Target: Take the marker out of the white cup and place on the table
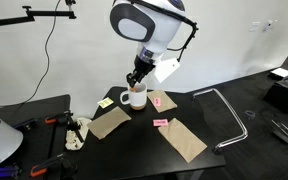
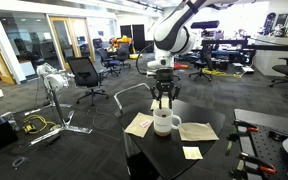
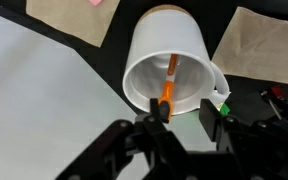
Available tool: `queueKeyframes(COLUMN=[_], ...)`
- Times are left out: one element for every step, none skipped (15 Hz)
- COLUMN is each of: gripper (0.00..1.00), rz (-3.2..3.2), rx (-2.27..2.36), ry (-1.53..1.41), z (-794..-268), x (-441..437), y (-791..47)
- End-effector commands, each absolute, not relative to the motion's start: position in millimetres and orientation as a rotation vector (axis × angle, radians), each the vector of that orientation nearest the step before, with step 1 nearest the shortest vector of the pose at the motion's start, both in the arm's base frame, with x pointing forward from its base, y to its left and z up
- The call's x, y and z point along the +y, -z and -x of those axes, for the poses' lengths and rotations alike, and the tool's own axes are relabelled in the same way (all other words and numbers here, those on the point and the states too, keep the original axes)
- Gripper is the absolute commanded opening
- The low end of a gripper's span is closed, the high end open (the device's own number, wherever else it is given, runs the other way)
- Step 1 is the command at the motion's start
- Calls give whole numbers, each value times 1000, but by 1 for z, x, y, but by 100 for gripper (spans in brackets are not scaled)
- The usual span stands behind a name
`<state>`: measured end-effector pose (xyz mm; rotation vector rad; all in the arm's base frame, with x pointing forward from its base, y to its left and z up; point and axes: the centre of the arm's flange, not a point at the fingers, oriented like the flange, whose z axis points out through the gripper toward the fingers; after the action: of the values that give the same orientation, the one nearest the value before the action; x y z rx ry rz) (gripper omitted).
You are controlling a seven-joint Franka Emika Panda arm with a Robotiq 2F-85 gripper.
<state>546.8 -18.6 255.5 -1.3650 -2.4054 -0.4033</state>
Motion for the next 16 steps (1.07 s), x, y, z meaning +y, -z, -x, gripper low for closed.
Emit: queueKeyframes(gripper=[40, 38, 29, 31, 30, 29, 31, 31, 33, 33, 33, 32, 33, 33, 33, 32], rz=[1358, 1357, 1356, 1355, 1354, 1354, 1352, 1351, 1348, 1345, 1342, 1339, 1336, 1333, 1329, 1327], rx=[-2440, -2438, -2437, -2436, -2436, -2435, -2434, -2434, -2433, -2432, -2430, -2428, -2427, -2425, -2423, -2421], ry=[400, 399, 397, 396, 396, 395, 393, 391, 390, 390, 388, 387, 386, 384, 383, 381], z=[-555, -556, -556, -556, -557, -557, -557, -558, -559, -559, -560, -561, -561, -562, -562, -562], x=[-20, -20, -20, -20, -20, -19, -19, -18, -17, -16, -15, -14, -13, -12, -11, -10], y=[-252, -251, -250, -249, -248, -247, -246, -245, -244, -243, -241, -239, -238, -235, -233, -231])
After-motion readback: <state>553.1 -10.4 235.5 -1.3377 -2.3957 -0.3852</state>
